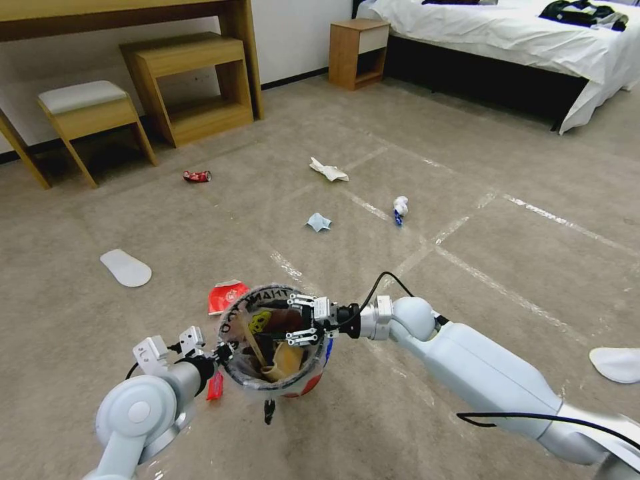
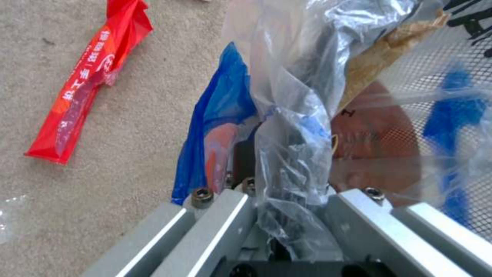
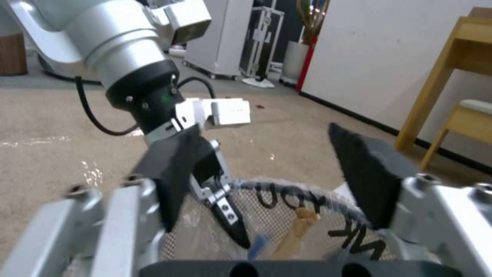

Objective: Pick up the trash bin and place the garbage on the floor into it.

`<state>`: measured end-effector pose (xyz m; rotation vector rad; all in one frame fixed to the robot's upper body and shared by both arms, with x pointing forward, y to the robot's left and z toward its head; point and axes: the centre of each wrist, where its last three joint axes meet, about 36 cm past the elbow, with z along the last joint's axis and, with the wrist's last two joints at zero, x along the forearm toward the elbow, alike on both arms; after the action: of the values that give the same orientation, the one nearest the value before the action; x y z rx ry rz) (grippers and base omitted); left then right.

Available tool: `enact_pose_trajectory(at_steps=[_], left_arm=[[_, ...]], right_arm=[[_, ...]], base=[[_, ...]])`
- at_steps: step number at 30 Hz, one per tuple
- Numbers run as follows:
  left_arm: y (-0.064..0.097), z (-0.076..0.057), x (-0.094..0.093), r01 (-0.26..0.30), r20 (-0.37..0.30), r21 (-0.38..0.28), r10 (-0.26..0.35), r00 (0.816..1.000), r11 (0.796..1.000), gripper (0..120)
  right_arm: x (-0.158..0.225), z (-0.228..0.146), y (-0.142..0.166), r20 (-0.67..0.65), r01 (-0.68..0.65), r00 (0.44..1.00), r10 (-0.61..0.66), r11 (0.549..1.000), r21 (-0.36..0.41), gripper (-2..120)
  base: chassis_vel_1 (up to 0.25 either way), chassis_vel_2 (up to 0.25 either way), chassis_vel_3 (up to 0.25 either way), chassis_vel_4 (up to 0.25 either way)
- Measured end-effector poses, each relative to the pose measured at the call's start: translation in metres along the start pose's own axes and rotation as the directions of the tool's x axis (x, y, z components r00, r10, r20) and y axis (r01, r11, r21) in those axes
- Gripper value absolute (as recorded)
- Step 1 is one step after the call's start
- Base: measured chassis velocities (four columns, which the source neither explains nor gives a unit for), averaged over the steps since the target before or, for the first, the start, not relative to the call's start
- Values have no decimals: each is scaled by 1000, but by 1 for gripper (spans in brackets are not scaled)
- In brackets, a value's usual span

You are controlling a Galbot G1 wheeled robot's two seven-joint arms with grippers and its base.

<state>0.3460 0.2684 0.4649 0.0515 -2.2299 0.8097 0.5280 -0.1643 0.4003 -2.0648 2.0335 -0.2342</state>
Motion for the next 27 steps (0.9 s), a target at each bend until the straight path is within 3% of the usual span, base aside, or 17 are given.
enact_pose_trajectory(at_steps=[8, 16, 19, 22, 23, 27], left_arm=[[2, -1, 1, 6, 3, 1, -6, 1000, 1000, 0], [2, -3, 3, 8, 9, -2, -8, 1000, 1000, 0], [2, -4, 5, 5, 11, -5, -4, 1000, 1000, 0], [3, -7, 8, 6, 15, -11, -6, 1000, 1000, 0], [3, -7, 8, 6, 15, -11, -6, 1000, 1000, 0], [4, -11, 10, 11, 21, -17, -11, 1000, 1000, 0]], right_arm=[[2, -26, -11, 49, -21, 999, 19, 999, 32, 99], [21, -68, -37, 120, -157, 982, 146, 984, 88, 100], [36, -83, -50, 153, -252, 960, 235, 962, 107, 100], [70, -102, -66, 209, -422, 895, 395, 900, 109, 100], [70, -102, -66, 209, -422, 895, 395, 900, 109, 100], [104, -111, -65, 241, -567, 810, 534, 818, 95, 100]], base=[[0, 0, 0, 0], [0, 0, 0, 0], [0, 0, 0, 0], [0, 0, 0, 0], [0, 0, 0, 0], [0, 0, 0, 0]])
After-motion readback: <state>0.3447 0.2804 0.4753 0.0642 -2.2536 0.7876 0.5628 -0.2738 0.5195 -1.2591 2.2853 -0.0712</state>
